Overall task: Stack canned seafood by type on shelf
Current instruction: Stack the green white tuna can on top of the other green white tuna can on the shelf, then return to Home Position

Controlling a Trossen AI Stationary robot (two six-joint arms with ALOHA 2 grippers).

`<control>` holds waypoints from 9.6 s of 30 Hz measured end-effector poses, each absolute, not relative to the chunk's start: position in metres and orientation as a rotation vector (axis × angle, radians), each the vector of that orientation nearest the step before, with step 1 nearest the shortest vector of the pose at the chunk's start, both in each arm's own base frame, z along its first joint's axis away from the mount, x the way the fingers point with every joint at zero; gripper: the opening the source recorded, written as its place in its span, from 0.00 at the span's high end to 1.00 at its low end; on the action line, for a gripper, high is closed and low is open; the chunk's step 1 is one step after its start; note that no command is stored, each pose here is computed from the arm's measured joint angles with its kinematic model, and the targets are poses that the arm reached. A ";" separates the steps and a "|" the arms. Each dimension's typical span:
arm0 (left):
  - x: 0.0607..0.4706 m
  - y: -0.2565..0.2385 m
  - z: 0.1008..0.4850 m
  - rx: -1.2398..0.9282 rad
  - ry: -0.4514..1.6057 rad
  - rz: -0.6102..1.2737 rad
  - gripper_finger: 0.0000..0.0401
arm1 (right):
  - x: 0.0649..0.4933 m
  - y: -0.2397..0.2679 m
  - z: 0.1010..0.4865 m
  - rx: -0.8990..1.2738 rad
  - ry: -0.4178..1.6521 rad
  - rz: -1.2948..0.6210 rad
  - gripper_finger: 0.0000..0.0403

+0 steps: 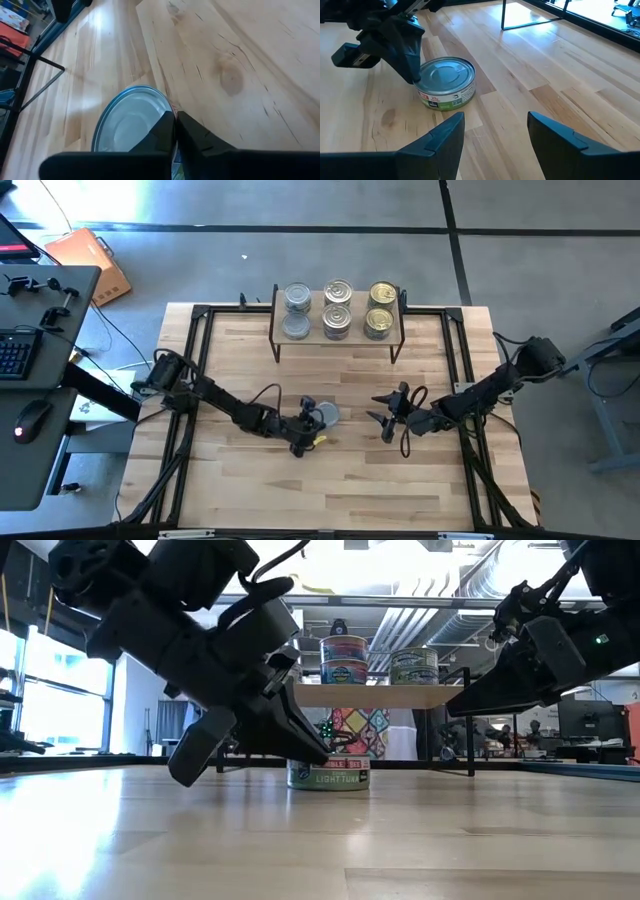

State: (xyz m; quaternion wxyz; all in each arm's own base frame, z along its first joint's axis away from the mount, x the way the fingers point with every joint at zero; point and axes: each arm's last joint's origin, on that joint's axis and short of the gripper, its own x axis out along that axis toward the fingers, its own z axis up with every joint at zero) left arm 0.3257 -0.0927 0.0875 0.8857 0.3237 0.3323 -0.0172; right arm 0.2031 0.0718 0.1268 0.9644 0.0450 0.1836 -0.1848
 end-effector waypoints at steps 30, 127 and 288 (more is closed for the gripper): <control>0.307 -0.112 0.148 0.863 0.694 0.072 1.00 | 0.203 0.069 0.125 0.088 0.386 -0.385 0.48; 0.280 0.013 0.269 1.051 0.595 0.441 0.71 | 0.204 0.071 0.125 0.097 0.395 -0.344 0.48; 0.099 -0.012 0.168 0.018 -0.008 0.108 0.77 | 0.098 -0.007 0.167 0.096 -0.011 -0.093 0.81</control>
